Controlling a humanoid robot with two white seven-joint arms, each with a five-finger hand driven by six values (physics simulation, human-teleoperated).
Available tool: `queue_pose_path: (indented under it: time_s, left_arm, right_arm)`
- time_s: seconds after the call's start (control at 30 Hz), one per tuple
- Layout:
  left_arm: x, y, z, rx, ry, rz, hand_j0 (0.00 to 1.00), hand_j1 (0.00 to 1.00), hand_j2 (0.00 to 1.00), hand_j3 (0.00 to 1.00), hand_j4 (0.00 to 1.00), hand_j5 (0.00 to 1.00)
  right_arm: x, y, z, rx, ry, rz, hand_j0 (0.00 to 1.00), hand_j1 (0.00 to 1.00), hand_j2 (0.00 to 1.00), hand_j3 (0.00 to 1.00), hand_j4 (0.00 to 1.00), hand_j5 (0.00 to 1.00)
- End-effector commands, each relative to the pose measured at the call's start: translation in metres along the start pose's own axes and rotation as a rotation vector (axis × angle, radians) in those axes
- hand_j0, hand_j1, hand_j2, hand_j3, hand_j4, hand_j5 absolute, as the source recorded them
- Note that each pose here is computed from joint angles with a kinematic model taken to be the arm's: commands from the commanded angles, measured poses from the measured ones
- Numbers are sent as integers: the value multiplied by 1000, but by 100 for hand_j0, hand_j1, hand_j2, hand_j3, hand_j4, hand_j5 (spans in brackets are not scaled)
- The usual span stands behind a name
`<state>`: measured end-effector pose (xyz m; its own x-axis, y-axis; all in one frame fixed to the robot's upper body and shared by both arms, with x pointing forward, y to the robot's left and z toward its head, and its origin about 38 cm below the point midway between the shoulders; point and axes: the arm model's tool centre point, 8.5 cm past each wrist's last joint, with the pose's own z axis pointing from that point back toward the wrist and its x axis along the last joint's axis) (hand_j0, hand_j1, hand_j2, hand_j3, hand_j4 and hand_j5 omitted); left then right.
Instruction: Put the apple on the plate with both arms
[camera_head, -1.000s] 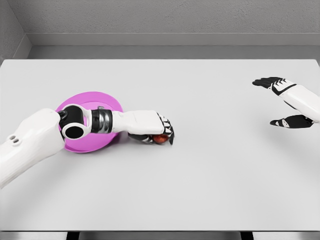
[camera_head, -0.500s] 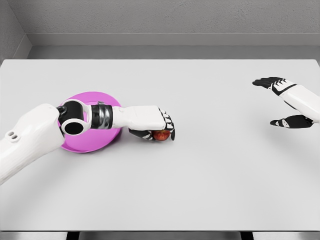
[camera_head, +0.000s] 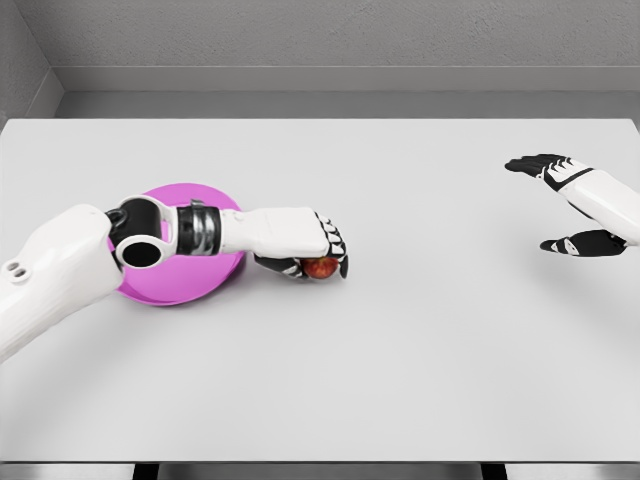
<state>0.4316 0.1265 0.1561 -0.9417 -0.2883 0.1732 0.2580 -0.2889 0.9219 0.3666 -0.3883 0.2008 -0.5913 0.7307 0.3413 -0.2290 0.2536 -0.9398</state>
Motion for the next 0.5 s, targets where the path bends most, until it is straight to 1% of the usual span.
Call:
queue_pose_path:
  time_s: [0.0,0.23,0.47]
  left_arm:
    - [0,3,3,10,3,0,60,60,60,60,60,60]
    - [-2,9,18,19,16,-9,60,60,60,60,60,60]
    - [-1,10,19,21,11,-14,59,59,59,59,59,59]
  right_arm:
    - [0,-1,0,-3,-1,-6,100,100,100,100,100,100]
    - [0,-1,0,-4,0,-7,100,100,100,100,100,100]
    - [0,-1,0,-4,0,-7,100,100,100,100,100,100]
